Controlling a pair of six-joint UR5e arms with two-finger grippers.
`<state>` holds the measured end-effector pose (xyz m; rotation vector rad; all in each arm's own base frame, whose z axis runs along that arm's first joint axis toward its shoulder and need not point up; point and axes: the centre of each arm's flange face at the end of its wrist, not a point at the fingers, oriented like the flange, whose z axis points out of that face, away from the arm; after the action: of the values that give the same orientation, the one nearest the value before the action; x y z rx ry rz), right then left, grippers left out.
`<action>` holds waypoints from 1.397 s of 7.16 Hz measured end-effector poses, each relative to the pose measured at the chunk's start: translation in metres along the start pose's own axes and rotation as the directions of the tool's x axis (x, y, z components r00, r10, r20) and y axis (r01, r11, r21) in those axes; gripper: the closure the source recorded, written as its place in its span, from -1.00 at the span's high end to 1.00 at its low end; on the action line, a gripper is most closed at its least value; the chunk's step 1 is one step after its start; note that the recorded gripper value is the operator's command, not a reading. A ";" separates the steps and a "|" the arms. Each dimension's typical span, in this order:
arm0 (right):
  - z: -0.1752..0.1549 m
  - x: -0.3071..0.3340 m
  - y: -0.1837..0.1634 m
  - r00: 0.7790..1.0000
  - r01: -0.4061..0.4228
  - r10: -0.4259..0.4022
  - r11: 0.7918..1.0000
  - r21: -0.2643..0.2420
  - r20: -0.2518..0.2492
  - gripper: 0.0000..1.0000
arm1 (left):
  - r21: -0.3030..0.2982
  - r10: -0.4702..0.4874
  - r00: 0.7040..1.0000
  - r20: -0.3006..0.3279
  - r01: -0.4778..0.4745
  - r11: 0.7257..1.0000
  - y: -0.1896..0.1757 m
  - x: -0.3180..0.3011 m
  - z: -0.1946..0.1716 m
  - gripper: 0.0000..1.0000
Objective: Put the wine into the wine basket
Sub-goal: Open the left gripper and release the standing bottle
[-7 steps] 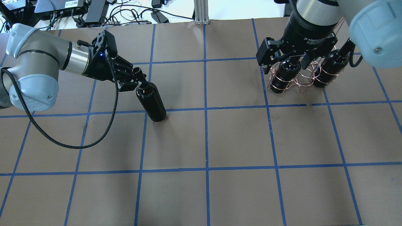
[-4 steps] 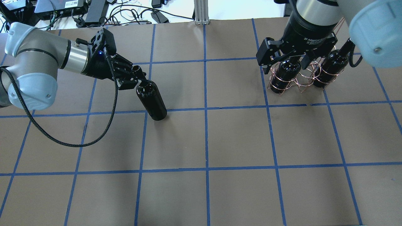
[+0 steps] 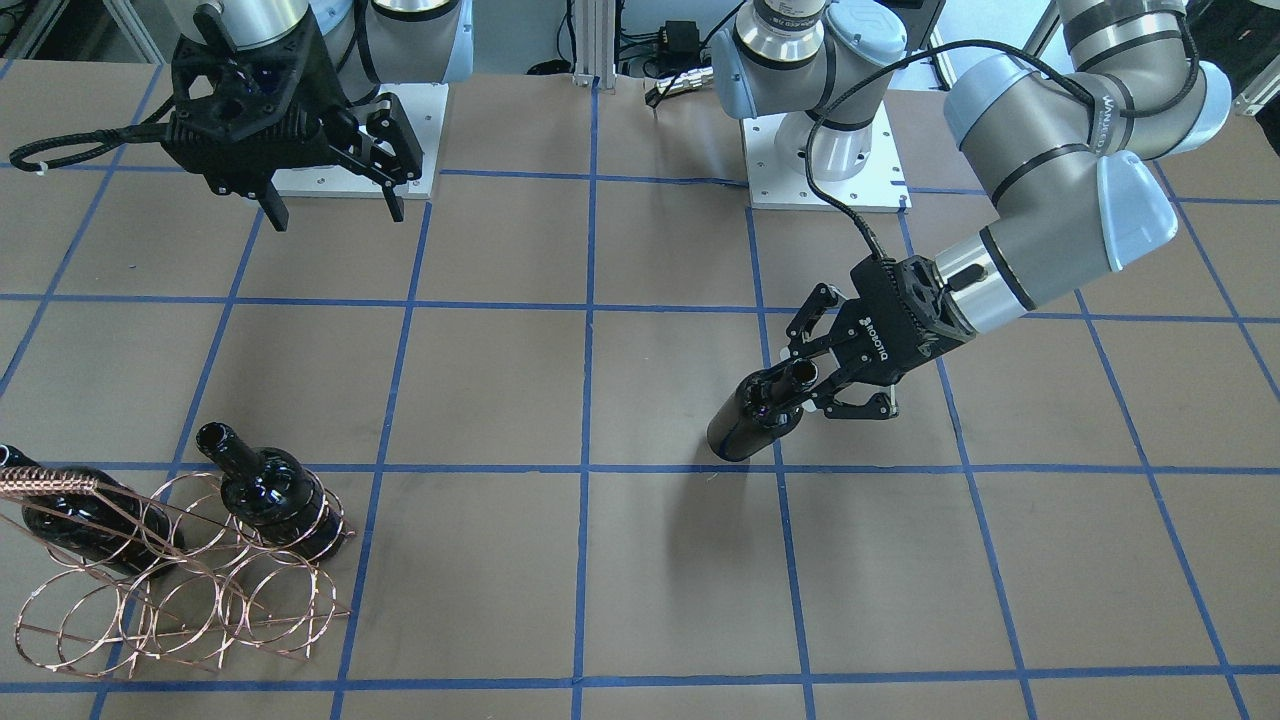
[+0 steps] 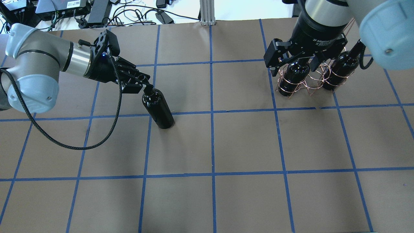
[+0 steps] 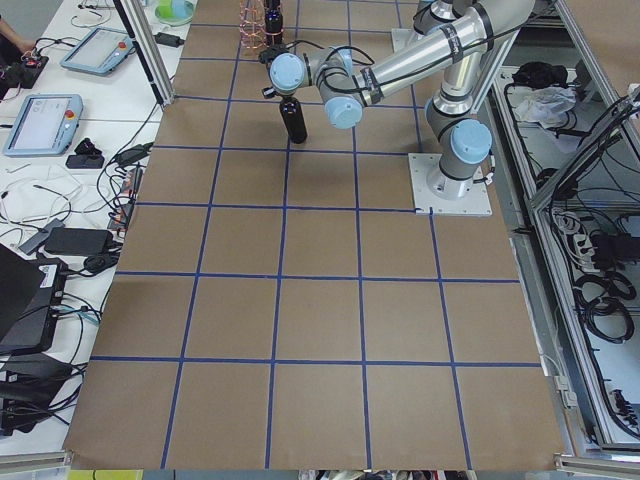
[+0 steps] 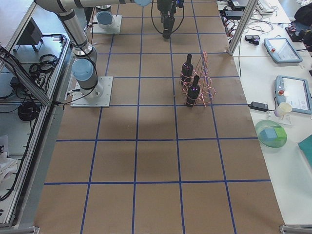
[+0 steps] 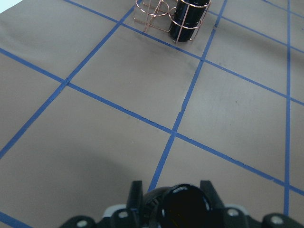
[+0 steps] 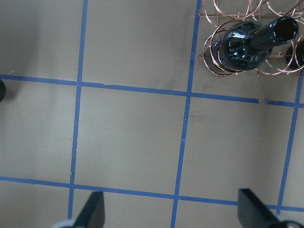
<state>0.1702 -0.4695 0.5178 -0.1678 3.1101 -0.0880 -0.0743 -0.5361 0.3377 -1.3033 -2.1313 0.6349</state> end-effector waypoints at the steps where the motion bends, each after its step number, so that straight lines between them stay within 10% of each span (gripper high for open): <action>1: 0.000 0.000 0.000 1.000 0.000 0.000 1.000 -0.001 0.000 1.00 | -0.001 -0.018 1.000 -0.005 0.018 1.000 0.000 0.000 0.001 0.48; 5: 0.000 0.000 0.000 1.000 0.001 -0.001 1.000 0.000 0.004 1.00 | -0.004 -0.148 0.989 -0.009 0.148 0.989 0.000 0.001 0.001 1.00; 10: -0.005 0.000 0.003 1.000 -0.004 0.004 1.000 0.010 0.007 1.00 | -0.044 -0.382 0.922 -0.055 0.380 0.924 0.007 0.006 0.006 1.00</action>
<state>0.1700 -0.4663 0.5227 -0.1613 3.1019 -0.1031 -0.0761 -0.5290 0.3301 -0.8700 -2.2648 0.3900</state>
